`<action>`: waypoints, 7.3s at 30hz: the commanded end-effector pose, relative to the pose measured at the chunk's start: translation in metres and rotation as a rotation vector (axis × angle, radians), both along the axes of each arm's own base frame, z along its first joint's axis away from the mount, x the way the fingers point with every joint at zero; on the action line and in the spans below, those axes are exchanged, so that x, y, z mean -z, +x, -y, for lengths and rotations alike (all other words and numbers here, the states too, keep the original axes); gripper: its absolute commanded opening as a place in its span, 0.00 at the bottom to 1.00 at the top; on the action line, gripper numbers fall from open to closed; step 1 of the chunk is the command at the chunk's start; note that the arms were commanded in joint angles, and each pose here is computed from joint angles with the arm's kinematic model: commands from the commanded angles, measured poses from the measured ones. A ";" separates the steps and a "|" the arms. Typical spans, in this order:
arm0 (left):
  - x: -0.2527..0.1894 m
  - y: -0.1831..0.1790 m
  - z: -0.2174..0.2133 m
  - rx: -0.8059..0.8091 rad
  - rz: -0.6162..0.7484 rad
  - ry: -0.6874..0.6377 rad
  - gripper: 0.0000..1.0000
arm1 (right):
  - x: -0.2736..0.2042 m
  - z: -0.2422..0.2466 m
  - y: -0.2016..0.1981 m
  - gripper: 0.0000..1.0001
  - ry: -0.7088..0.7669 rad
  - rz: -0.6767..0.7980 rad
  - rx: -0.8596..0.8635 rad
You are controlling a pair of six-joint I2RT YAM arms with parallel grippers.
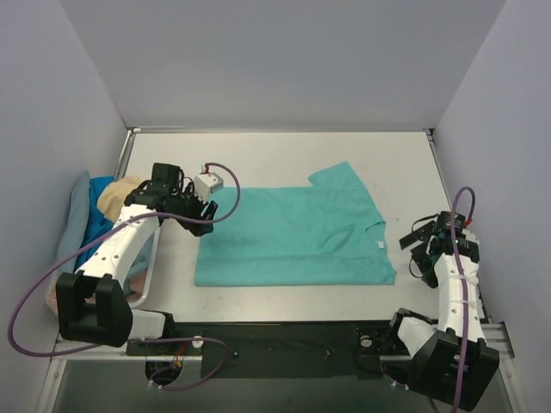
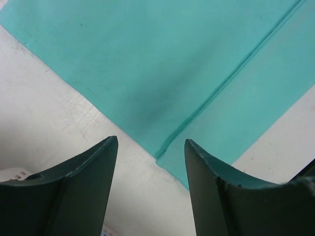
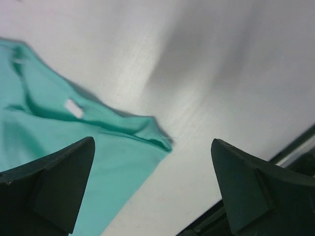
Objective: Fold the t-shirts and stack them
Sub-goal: Grap the side of the flattened tshirt furthest away from the robot with both arms, then fold the other side of the tshirt into a rectangle, then rotate the tshirt 90 degrees, then grab the bottom of the folded rectangular tshirt with both arms
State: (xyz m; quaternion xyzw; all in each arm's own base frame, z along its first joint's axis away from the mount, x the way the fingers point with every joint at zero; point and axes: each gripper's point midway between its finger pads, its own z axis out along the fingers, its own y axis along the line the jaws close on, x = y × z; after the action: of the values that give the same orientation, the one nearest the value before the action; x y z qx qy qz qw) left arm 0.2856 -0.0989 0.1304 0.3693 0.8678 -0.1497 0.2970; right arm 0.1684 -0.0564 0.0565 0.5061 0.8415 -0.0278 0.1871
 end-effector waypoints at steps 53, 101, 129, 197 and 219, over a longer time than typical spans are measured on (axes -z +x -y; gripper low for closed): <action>0.078 0.218 0.013 0.146 -0.179 0.080 0.63 | -0.006 -0.111 0.317 0.00 -0.081 -0.112 -1.036; 0.067 0.018 -0.013 0.198 -0.278 0.146 0.00 | 0.014 -0.108 0.081 0.00 0.050 -0.226 -0.839; -0.004 0.025 0.016 0.387 -0.178 0.053 0.48 | -0.019 -0.084 0.092 0.00 0.005 -0.130 -0.728; 0.026 -0.065 0.032 0.378 -0.229 0.031 0.46 | -0.047 -0.099 0.437 0.04 0.324 0.396 -0.461; 0.068 -0.064 0.154 1.272 0.496 0.020 0.72 | -0.050 -0.230 0.020 0.92 -0.137 0.830 -2.181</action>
State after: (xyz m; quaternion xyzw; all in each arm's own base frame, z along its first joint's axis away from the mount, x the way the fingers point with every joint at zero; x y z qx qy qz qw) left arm 0.2057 -0.2284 0.0603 0.8052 0.4653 -0.2287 0.2880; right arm 0.2266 0.1583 0.1245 -0.2948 0.8472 0.2715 0.3487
